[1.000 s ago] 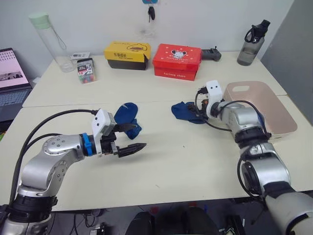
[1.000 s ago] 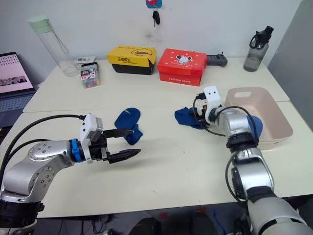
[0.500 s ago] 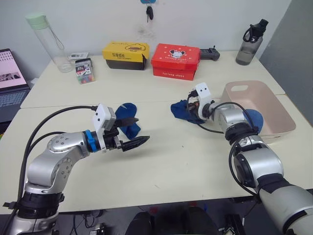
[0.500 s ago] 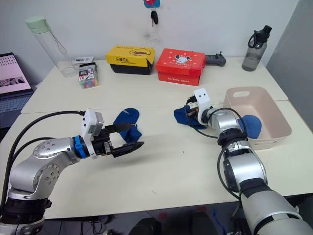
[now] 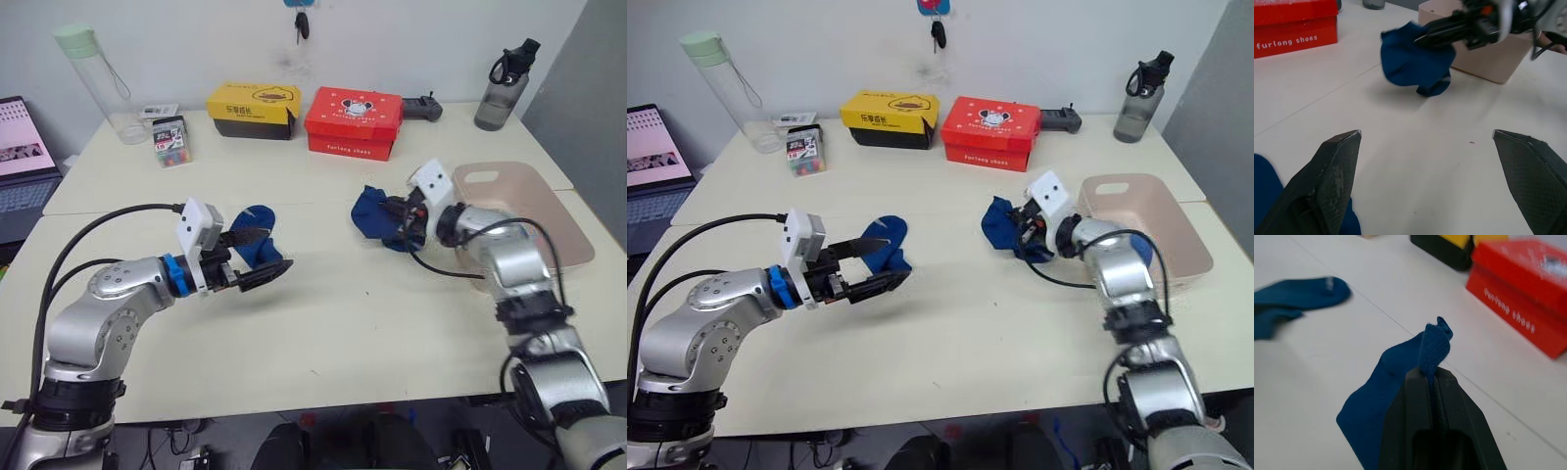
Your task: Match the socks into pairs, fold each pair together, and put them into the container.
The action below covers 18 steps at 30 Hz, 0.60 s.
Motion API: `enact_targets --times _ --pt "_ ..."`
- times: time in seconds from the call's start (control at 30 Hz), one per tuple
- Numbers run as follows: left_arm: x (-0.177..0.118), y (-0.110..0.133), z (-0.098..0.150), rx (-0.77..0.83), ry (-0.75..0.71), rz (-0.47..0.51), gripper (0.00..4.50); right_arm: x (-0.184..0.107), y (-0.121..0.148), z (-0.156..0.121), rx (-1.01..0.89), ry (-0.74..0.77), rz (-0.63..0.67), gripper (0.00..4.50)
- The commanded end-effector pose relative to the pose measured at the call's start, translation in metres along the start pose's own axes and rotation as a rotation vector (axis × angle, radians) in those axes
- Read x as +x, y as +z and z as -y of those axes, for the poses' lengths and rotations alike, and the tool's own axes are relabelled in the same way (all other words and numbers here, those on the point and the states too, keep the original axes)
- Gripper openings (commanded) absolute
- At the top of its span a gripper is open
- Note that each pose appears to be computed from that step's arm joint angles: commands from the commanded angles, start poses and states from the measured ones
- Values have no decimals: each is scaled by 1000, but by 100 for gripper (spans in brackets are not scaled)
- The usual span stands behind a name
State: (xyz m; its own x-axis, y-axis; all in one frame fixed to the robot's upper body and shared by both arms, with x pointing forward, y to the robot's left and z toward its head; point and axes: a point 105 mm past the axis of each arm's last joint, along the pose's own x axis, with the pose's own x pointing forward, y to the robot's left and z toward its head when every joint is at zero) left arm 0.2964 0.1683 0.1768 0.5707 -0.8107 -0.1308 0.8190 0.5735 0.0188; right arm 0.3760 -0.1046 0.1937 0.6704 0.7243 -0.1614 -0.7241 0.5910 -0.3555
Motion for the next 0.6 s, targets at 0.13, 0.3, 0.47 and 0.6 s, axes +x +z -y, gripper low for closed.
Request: enact_targets --times 0.13,0.3,0.47,0.6 --pt "-21 -4 9 12 -34 -76 450 -26 25 -58 -148 162 65 2" --pt "-30 -15 8 80 -73 -185 450 1 1 -103 -405 174 72 2" --pt "-37 -19 10 98 -88 -226 450 14 -9 -140 -550 266 143 2" --pt "-39 -25 16 106 -113 -249 450 4 -11 -160 -438 408 128 139"
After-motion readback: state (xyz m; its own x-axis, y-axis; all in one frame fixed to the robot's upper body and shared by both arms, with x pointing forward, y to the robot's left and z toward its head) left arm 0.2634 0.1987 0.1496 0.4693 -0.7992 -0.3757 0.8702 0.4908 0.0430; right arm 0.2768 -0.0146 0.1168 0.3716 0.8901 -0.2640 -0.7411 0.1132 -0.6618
